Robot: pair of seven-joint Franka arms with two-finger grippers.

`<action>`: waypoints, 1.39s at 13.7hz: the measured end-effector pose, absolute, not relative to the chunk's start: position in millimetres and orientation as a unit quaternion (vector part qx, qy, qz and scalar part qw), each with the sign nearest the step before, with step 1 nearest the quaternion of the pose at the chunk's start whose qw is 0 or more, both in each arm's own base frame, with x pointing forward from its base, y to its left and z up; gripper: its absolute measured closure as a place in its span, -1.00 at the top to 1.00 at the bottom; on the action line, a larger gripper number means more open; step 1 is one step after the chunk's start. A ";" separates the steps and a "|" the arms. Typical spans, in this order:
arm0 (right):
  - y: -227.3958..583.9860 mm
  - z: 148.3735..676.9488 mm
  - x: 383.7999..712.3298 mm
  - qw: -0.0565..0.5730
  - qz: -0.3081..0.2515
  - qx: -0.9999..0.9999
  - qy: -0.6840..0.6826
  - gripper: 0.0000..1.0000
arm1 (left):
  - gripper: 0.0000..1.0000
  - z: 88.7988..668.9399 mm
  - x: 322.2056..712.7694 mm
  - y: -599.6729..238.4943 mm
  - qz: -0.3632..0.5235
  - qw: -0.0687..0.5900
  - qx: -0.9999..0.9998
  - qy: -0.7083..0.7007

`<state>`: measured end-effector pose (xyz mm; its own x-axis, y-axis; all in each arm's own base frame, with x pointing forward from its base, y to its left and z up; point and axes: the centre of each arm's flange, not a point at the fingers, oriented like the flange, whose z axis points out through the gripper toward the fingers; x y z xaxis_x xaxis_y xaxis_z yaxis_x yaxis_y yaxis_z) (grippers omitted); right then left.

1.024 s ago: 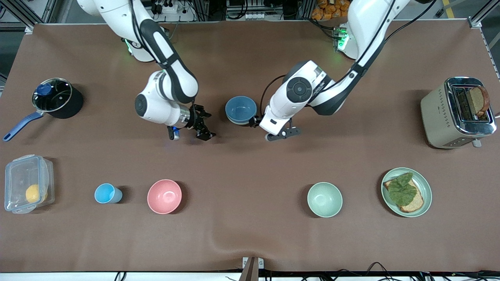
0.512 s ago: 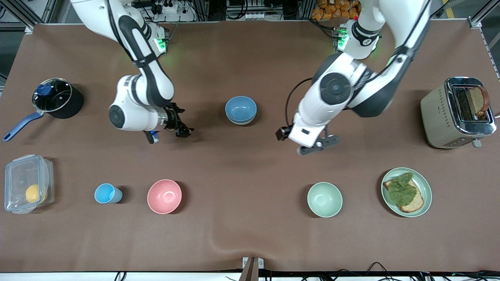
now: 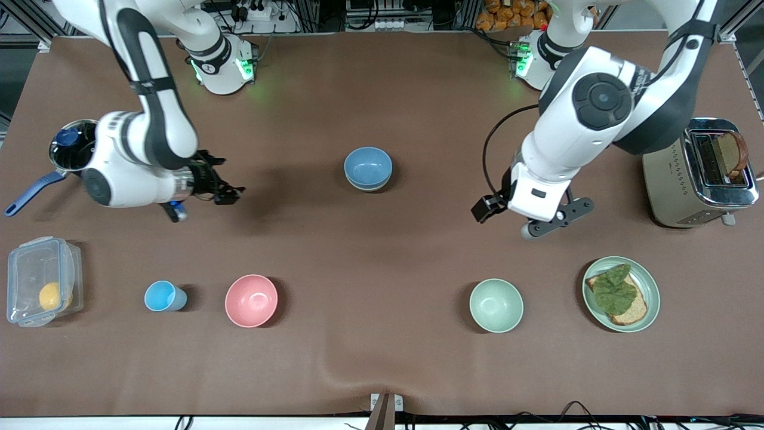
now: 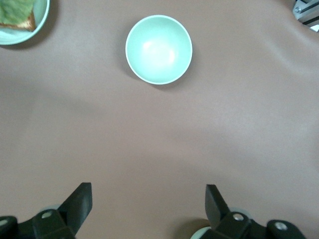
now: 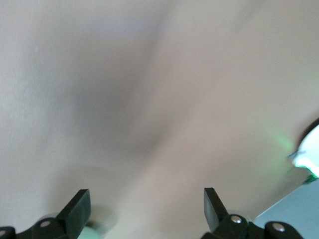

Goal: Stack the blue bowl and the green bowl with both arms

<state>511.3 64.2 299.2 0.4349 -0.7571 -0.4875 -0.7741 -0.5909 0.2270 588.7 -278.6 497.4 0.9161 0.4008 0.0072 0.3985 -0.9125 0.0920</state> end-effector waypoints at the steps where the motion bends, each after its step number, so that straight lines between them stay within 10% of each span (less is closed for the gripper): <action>1: 53.1 310.8 515.6 0.008 0.277 -0.851 0.447 1.00 | 1.00 504.0 591.3 -268.1 0.019 0.043 0.979 0.197; 8: -71.7 411.4 548.6 0.029 0.235 -0.920 0.312 1.00 | 1.00 547.5 593.2 -181.7 0.028 -0.003 0.992 0.120; 19: -32.7 588.6 569.7 0.033 0.104 -0.966 0.234 1.00 | 1.00 607.8 545.1 -78.6 0.007 -0.018 0.999 -0.028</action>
